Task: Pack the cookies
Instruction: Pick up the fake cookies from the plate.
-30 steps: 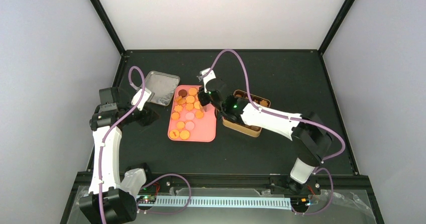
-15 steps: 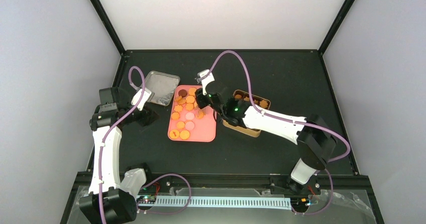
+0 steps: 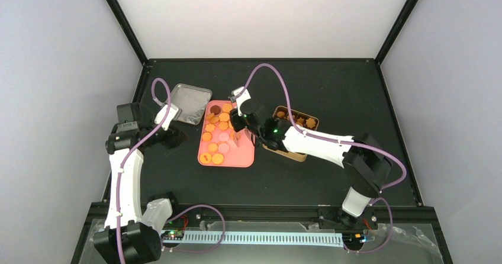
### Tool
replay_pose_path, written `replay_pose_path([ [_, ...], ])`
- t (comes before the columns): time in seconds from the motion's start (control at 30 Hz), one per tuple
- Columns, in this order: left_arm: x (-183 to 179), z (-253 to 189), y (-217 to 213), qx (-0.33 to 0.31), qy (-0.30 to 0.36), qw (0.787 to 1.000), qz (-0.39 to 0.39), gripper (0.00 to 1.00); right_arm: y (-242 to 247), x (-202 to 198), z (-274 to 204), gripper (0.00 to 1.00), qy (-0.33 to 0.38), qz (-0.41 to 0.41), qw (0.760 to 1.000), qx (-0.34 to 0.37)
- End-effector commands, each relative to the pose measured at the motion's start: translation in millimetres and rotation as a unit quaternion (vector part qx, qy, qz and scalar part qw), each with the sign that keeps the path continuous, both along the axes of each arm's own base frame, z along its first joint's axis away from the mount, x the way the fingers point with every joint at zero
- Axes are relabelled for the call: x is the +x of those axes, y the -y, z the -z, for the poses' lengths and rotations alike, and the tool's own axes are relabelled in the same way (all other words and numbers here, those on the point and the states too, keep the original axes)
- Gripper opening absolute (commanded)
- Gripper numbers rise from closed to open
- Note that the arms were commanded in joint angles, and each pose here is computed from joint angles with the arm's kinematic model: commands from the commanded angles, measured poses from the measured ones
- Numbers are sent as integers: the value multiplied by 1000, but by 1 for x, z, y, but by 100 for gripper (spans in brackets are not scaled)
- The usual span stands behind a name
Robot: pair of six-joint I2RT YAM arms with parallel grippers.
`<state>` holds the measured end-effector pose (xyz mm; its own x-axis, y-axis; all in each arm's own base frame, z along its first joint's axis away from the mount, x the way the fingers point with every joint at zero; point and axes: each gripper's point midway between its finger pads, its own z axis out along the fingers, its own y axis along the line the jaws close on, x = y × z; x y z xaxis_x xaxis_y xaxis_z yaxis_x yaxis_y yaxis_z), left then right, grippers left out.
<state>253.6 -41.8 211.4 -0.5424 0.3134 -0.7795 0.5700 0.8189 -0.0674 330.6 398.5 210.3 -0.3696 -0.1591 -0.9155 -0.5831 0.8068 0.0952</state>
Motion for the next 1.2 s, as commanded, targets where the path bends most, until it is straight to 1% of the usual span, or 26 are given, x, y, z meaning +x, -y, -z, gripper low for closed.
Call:
replay_pose_path([
  [0.0, -2, -6, -1, 5, 10, 1000, 2, 60, -13, -2, -2, 30, 9, -14, 1000, 15],
  [0.1, -2, -6, 0, 2, 9, 1000, 2, 60, -19, -1, -8, 28, 19, -18, 1000, 17],
  [0.37, -3, -10, 0, 2, 12, 1000, 1, 60, -35, 14, -27, 28, 46, -19, 999, 17],
  [0.67, -2, -10, -1, 7, 13, 1000, 2, 60, -40, 23, -20, 27, 59, -9, 998, 4],
  [0.87, -2, -9, -1, 4, 11, 1000, 3, 60, -36, 21, -8, 26, 52, -8, 999, -5],
  [0.97, -2, -8, -1, 4, 10, 1000, 3, 60, -34, 17, -1, 23, 41, -11, 999, -3],
  [1.03, -2, -8, -1, 4, 11, 1000, 3, 60, -32, 16, -1, 19, 38, -9, 999, 0],
  [1.17, -3, -9, -1, 6, 12, 1000, 3, 60, -22, 14, -24, 13, 53, 3, 999, 13],
])
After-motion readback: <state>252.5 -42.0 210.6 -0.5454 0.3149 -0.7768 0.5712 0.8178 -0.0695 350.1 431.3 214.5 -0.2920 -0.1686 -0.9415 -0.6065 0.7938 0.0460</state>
